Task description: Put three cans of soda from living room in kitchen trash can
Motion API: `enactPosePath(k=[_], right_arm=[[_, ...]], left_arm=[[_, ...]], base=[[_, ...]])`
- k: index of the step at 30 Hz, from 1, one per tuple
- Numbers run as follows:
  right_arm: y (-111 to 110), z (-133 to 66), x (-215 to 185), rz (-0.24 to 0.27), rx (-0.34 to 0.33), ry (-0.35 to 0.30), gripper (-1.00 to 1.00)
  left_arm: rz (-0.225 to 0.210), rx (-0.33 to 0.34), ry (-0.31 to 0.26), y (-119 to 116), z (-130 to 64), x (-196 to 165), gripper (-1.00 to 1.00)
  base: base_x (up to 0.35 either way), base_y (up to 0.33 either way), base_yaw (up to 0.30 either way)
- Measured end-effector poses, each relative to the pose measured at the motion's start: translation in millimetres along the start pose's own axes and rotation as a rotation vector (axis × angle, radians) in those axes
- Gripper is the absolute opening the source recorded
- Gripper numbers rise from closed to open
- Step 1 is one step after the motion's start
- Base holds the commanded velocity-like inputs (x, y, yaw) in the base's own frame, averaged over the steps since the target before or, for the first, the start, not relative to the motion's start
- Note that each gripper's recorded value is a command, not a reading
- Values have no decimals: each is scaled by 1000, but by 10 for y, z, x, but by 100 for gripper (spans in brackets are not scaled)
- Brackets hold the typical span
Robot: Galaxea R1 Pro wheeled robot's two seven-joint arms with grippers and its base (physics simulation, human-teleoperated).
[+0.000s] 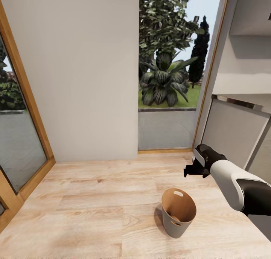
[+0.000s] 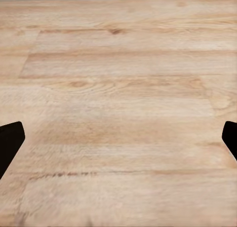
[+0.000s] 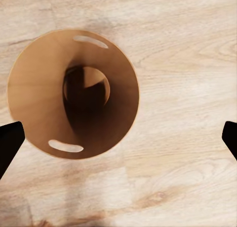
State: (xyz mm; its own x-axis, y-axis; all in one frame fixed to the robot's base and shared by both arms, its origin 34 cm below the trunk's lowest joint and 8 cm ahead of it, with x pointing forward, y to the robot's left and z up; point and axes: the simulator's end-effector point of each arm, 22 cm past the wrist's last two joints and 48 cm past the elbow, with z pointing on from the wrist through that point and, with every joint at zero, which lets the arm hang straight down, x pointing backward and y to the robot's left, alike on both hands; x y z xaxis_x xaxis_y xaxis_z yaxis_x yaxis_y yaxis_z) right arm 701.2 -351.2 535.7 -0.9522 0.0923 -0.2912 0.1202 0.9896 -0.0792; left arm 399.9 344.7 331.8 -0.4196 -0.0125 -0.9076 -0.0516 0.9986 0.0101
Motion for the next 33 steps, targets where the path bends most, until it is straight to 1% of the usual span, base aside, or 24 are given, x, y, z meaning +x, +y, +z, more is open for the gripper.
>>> enactPosePath(k=[2,27,33], right_arm=[[4,40,27,0,0,1,100],[11,665,228,-10,16,102,100],[13,665,228,-11,16,102,100]], left_arm=[[0,0,2,-1,6,53,100],[10,-2,105,21,-37,455,100],[8,-3,97,19,-29,426,100]], base=[[0,0,0],[0,0,0],[17,0,0]])
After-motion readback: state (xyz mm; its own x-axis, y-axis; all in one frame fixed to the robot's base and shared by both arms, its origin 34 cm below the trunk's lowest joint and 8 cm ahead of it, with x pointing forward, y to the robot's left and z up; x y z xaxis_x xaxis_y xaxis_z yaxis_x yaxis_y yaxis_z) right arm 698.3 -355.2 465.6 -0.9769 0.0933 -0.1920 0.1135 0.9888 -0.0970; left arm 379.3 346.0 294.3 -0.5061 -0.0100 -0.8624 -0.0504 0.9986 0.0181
